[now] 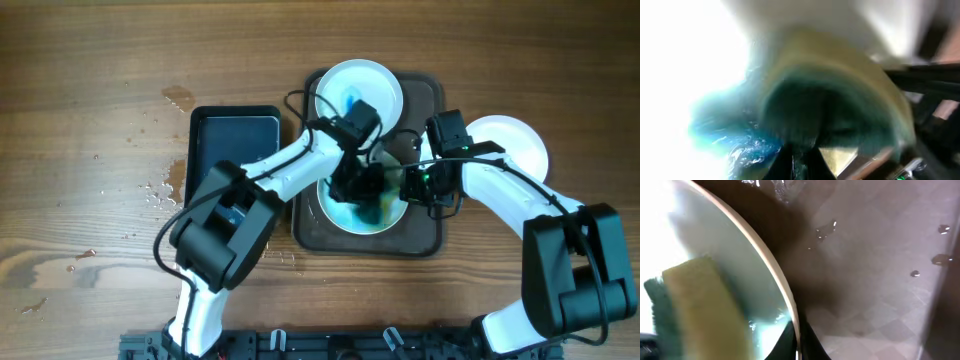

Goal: Clean dirty plates on tray and stack at the side
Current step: 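Scrub the centered plate with the sponge while right gripper holds it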

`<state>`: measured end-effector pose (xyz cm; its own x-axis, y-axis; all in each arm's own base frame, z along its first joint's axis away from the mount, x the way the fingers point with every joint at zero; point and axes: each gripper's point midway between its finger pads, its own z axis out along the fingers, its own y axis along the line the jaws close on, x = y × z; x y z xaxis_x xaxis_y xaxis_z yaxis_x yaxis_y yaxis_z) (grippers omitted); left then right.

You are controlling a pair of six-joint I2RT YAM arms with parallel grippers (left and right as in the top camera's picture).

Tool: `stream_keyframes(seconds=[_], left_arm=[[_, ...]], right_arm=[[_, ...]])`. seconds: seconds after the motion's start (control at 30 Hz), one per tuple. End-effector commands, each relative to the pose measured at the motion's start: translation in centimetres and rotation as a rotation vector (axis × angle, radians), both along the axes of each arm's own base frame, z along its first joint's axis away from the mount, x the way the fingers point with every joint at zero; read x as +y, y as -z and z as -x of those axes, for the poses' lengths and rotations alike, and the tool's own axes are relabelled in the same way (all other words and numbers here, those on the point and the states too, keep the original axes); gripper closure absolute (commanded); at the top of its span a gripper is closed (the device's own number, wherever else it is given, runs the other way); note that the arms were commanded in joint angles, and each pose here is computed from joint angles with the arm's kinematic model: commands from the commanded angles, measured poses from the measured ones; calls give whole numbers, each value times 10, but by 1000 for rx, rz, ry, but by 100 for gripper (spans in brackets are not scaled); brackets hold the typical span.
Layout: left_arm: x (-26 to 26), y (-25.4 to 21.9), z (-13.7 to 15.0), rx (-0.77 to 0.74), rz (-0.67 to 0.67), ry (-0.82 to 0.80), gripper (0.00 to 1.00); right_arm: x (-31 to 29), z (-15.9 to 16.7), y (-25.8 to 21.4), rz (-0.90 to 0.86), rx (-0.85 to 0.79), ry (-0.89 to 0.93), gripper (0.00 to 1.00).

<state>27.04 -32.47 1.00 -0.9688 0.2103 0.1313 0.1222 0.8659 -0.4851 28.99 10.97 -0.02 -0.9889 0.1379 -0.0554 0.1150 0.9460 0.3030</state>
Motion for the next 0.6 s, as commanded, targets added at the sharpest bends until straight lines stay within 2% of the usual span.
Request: stream_keyframes(seconds=[0.0,0.1,0.2,0.3,0.4,0.57], left_arm=[[115,24,-49,-157,-459,-212,96],[151,-1,-75,-310,-597,-265,96],[152,-13,-82,-371,-611,-273,96],[109,-9,-67,-279,-414,-238,96],[38,-17,-48,-203,-135,-155,96],[-23,2,-6,-129,-1,-13,96]], right_arm=[[-8,3,11,49,21,2,96],[-8,3,11,49,20,2,96],[-8,3,11,49,21,2,96],[-8,3,11,49,21,2,96],[-8,3,11,50,23,2,96],[-8,4,11,50,25,2,96]])
